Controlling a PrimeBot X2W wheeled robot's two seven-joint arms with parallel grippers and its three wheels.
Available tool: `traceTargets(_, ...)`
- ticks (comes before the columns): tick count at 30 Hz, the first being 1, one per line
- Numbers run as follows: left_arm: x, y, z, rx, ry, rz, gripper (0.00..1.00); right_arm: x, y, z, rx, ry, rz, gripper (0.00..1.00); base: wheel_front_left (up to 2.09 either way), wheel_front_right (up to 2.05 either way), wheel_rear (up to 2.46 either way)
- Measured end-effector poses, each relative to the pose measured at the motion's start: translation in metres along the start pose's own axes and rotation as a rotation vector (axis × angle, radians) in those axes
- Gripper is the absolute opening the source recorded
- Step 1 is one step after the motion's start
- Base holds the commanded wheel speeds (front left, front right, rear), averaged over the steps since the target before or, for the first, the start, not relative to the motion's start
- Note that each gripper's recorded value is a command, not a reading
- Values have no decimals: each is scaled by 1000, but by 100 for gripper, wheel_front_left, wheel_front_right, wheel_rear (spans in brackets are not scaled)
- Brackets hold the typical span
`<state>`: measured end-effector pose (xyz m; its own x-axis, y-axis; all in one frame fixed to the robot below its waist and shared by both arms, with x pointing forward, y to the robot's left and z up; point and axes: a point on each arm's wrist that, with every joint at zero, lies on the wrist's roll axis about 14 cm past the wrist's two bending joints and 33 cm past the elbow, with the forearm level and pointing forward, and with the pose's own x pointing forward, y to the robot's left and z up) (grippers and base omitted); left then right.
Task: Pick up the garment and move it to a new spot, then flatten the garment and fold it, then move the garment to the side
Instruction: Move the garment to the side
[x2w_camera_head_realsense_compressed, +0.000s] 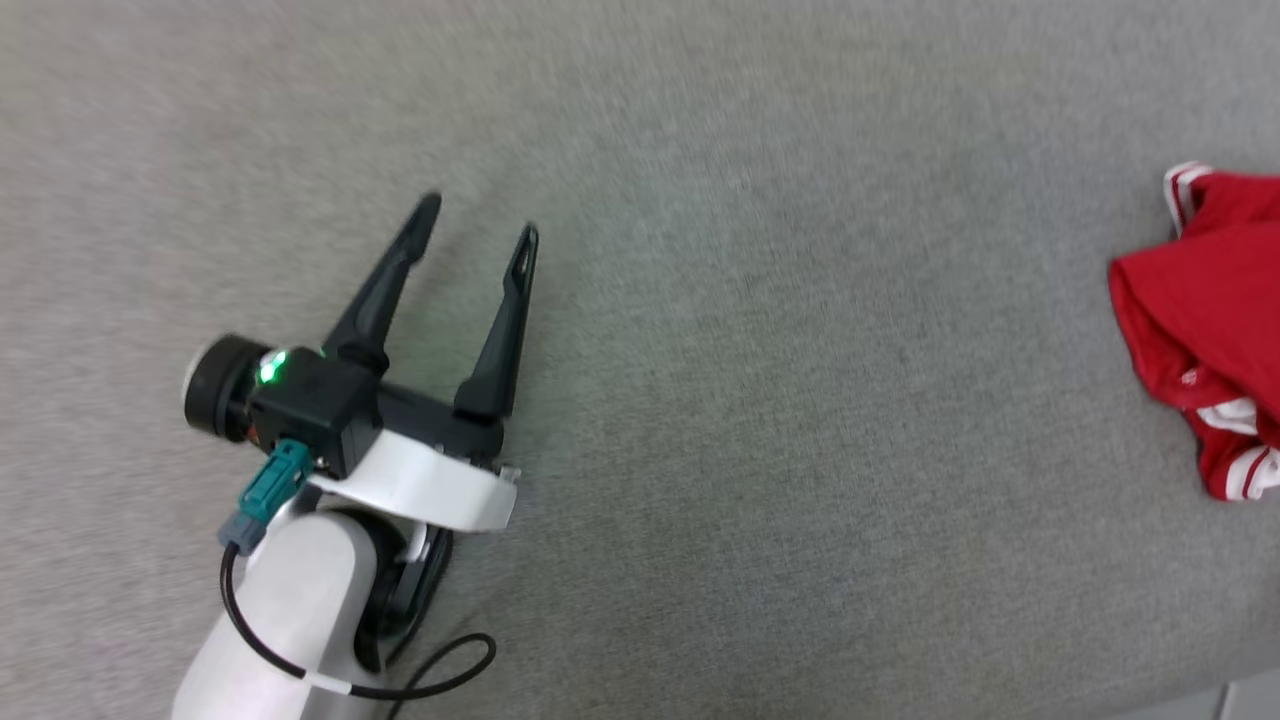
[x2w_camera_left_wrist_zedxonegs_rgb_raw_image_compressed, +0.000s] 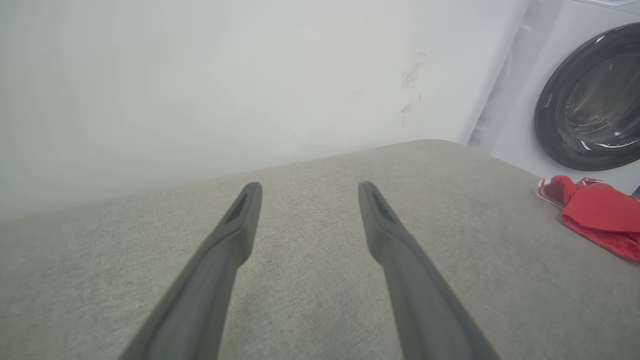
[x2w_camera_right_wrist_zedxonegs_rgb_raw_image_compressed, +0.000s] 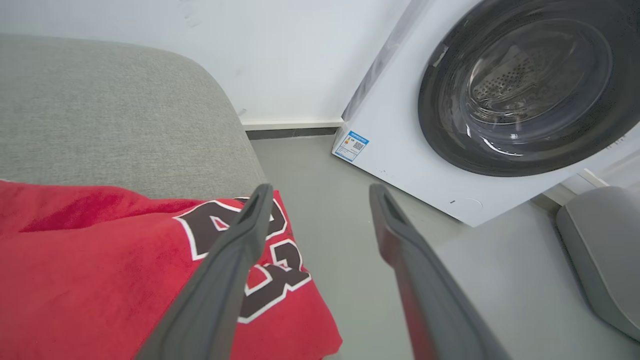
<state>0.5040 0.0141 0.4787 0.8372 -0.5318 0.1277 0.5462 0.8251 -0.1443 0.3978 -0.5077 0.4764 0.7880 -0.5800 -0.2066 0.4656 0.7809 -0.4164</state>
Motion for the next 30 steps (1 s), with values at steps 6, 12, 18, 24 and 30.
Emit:
traceTargets(6, -37, 6, 26, 23, -5, 89, 100, -27, 7, 15, 87, -98, 49, 100, 0, 0, 0)
traceTargets(12, -79, 15, 50, 36, -21, 204, 100, -58, 24, 25, 165, -174, 117, 100, 0, 0, 0)
traceTargets(18, -115, 23, 66, 53, -34, 288, 100, -87, 56, 41, 243, -259, 196, 100, 0, 0, 0)
traceTargets(24, -152, 38, 78, 80, -51, 389, 100, -127, 118, 68, 309, -314, 339, 100, 0, 0, 0)
traceTargets(30, -180, 48, 83, 92, -56, 467, 100, -174, 173, 90, 357, -332, 497, 100, 0, 0, 0)
